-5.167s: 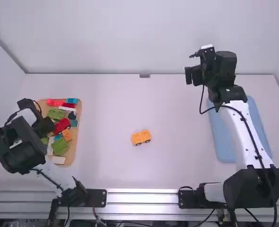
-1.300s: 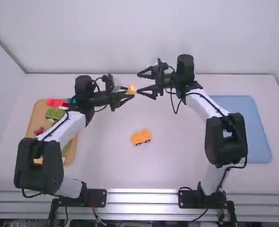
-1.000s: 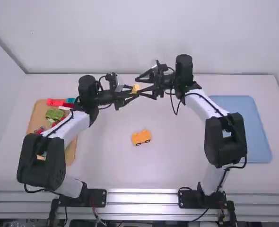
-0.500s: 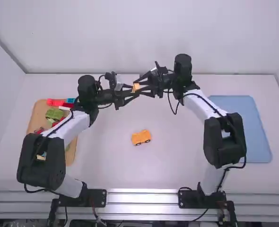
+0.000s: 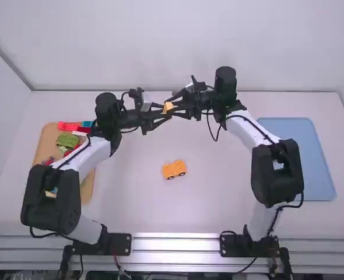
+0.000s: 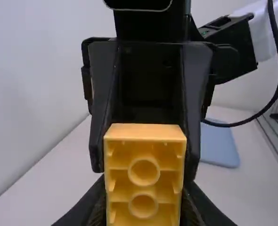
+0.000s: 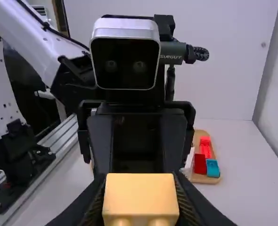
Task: Assemble lego blocks to make yellow taxi
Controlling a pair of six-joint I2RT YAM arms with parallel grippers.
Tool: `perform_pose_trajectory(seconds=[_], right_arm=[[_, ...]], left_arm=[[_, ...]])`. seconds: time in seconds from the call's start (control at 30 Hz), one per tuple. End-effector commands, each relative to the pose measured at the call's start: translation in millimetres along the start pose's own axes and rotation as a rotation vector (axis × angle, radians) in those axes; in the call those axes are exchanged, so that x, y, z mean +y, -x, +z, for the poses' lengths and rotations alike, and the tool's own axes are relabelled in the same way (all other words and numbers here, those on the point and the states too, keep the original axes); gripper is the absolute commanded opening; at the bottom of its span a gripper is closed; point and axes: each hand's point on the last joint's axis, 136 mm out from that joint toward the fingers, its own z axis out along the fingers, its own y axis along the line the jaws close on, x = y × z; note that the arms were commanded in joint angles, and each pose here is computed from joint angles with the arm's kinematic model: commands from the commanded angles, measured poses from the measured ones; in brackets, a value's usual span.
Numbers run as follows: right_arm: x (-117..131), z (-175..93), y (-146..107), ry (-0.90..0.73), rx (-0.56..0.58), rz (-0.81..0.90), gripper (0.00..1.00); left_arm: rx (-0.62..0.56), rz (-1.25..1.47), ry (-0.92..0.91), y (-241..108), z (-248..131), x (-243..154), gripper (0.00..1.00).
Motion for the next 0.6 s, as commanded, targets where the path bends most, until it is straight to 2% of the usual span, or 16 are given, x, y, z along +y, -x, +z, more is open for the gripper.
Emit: perform_pose_trajectory(seconds=[0.0, 0.07, 0.1, 0.13, 0.23, 0.33, 0.43, 0.5, 0.53, 0.57], right_arm=[[4, 1, 4, 0.042, -0.005, -0.014, 0.27], [4, 1, 4, 0.043, -0.005, -0.015, 0.22], [4, 1, 4, 0.042, -0.005, -0.015, 0.20], [3, 1, 4, 0.037, -0.005, -0.015, 0.18], [-3, 1, 4, 0.005, -0.001, -0.022, 0.17], [-30, -10, 10, -0.151, -0.004, 0.055, 0.09], [-59, -28, 12, -0.326, -0.022, 0.115, 0.09], [-80, -42, 7, -0.467, -0.018, 0.159, 0.08], [-95, -54, -1, -0.590, -0.003, 0.206, 0.06], [-101, -58, -4, -0.636, 0.008, 0.222, 0.06]], left_arm=[[0.000, -0.012, 0.018, -2, -1, 3, 0.16], [0.000, -0.011, 0.018, -2, -1, 3, 0.22], [0.000, -0.011, 0.018, -2, -1, 3, 0.33], [0.000, -0.012, 0.019, -2, -2, 3, 0.52], [0.003, -0.017, 0.019, -3, -2, 3, 0.99], [0.021, -0.050, 0.055, -9, -2, 9, 0.99], [0.085, -0.116, 0.214, -30, -6, 34, 0.99], [0.160, -0.151, 0.354, -51, -15, 54, 0.99], [0.214, -0.187, 0.448, -66, -23, 66, 0.99], [0.230, -0.200, 0.477, -71, -26, 69, 0.99]])
